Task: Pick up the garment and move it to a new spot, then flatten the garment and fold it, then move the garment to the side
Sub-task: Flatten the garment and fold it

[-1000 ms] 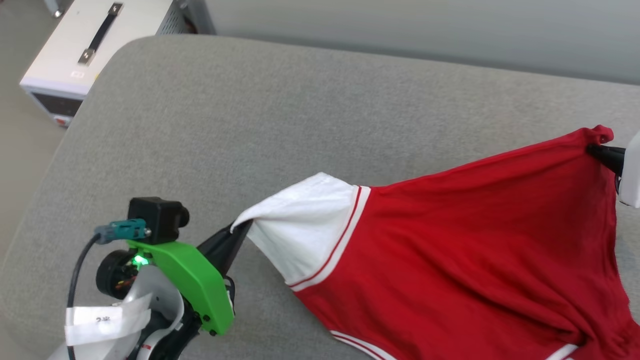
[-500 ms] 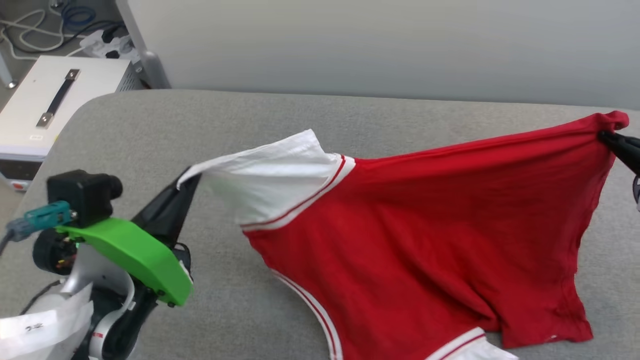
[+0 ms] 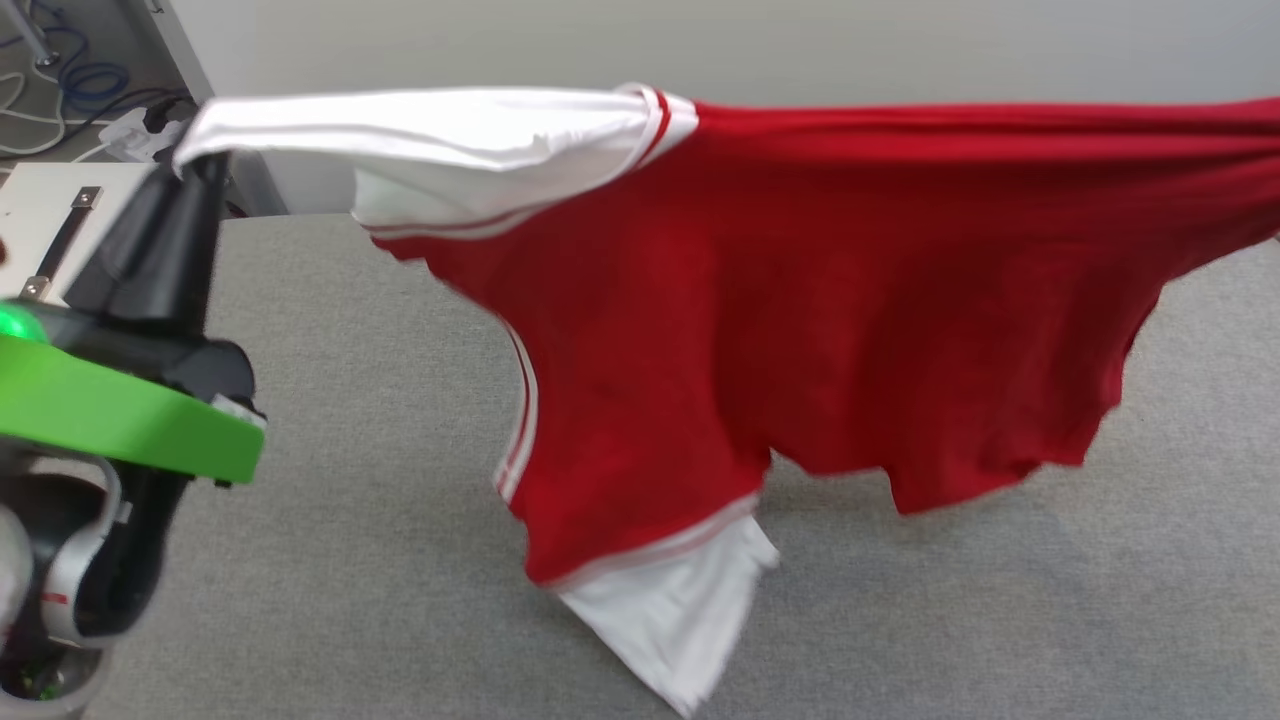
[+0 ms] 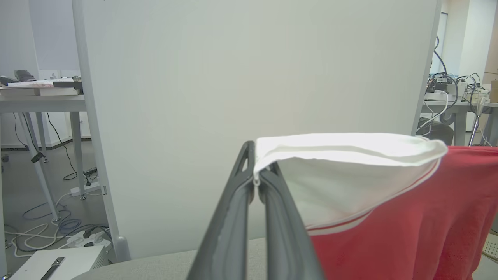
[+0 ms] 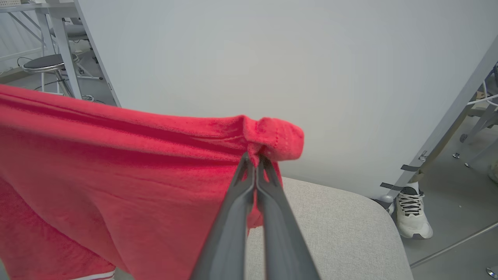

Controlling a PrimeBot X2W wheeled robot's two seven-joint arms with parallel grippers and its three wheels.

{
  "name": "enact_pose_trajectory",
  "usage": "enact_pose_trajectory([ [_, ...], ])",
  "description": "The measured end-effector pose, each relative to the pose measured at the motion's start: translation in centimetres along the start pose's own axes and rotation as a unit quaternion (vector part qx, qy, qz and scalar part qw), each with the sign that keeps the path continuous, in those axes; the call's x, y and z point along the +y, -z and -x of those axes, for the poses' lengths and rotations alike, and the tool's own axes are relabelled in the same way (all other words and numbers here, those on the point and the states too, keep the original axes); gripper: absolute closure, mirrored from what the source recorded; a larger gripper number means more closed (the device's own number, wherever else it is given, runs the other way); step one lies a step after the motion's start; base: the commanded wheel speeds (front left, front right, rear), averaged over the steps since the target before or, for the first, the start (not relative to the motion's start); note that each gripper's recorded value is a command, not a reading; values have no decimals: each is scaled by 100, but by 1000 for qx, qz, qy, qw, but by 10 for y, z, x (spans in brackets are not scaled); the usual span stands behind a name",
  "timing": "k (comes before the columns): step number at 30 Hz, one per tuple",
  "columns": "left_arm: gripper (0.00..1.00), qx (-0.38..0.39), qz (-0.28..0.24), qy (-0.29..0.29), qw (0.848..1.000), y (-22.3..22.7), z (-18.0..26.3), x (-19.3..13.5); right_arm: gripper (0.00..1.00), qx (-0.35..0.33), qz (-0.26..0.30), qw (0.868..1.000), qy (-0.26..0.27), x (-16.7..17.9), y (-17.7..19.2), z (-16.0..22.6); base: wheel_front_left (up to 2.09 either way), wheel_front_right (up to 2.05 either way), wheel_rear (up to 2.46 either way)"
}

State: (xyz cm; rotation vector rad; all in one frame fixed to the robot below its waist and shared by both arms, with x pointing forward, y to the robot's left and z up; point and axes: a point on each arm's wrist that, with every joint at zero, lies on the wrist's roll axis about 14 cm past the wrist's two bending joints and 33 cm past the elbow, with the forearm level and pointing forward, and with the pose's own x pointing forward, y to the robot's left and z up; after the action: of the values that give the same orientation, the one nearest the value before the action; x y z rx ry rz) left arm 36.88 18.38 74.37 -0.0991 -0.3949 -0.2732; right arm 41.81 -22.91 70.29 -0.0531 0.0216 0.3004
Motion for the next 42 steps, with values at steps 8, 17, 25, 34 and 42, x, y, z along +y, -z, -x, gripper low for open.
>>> enact_pose_trajectory([
  [8, 100, -83, -28, 15, 996, -46, -14, -4, 100, -69, 8, 998, 10, -5, -36, 10, 0, 0, 0],
  [17, 100, -95, -48, 24, 994, -50, -40, 3, 100, -116, 19, 993, 19, -15, -55, -4, 0, 0, 0],
  [25, 100, -79, -68, 31, 994, -37, -82, 18, 100, -126, 35, 991, 30, -32, -51, -41, 0, 0, 0],
  [34, 100, -63, -93, 29, 993, -3, -139, 42, 100, -131, 35, 990, 37, -52, -36, -106, 0, 0, 0],
  [42, 100, -77, -129, 21, 988, 30, -211, 66, 100, -158, 32, 985, 57, -70, -38, -181, 0, 0, 0],
])
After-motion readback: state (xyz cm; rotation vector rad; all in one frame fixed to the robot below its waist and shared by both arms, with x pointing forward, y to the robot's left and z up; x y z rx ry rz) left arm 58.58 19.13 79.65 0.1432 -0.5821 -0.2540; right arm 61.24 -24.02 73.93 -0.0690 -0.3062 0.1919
